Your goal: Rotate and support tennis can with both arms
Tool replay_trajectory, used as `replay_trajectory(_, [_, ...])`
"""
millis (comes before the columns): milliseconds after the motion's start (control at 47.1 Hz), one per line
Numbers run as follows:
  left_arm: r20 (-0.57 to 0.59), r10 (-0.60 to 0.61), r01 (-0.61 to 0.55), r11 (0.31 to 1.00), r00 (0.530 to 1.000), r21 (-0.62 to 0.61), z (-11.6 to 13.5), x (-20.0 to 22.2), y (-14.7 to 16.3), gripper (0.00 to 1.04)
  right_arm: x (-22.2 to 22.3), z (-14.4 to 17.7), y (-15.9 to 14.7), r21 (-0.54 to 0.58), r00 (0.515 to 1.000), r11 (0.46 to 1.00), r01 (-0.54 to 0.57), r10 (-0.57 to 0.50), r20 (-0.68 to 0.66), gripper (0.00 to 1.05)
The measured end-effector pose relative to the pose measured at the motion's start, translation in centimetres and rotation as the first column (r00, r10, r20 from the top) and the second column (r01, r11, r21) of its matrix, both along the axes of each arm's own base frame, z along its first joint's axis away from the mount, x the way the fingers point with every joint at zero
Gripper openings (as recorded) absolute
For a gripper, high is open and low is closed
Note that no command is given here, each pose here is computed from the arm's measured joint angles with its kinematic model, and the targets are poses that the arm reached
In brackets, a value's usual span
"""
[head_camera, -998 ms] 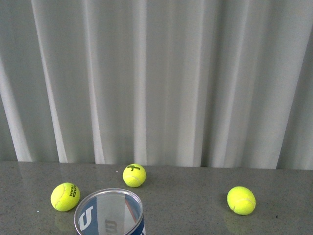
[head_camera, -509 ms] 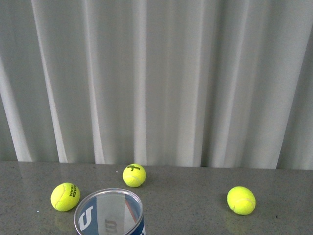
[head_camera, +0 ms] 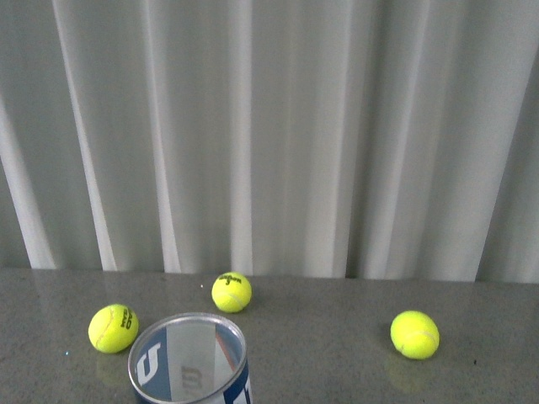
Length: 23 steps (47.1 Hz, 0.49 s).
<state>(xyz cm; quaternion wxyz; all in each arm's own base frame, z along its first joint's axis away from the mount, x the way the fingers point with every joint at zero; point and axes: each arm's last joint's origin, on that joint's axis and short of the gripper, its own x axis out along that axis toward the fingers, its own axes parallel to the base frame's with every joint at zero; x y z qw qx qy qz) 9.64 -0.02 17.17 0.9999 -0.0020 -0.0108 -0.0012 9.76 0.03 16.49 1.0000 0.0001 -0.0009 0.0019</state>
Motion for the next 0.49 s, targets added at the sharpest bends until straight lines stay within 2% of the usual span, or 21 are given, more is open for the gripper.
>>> replay_trajectory(488, [0.0,0.0,0.0,1.0,1.0,0.0,0.0,0.0,0.0,0.98,0.0,0.0,0.0,0.0,1.0,1.0,0.0,0.0,0.0,0.98])
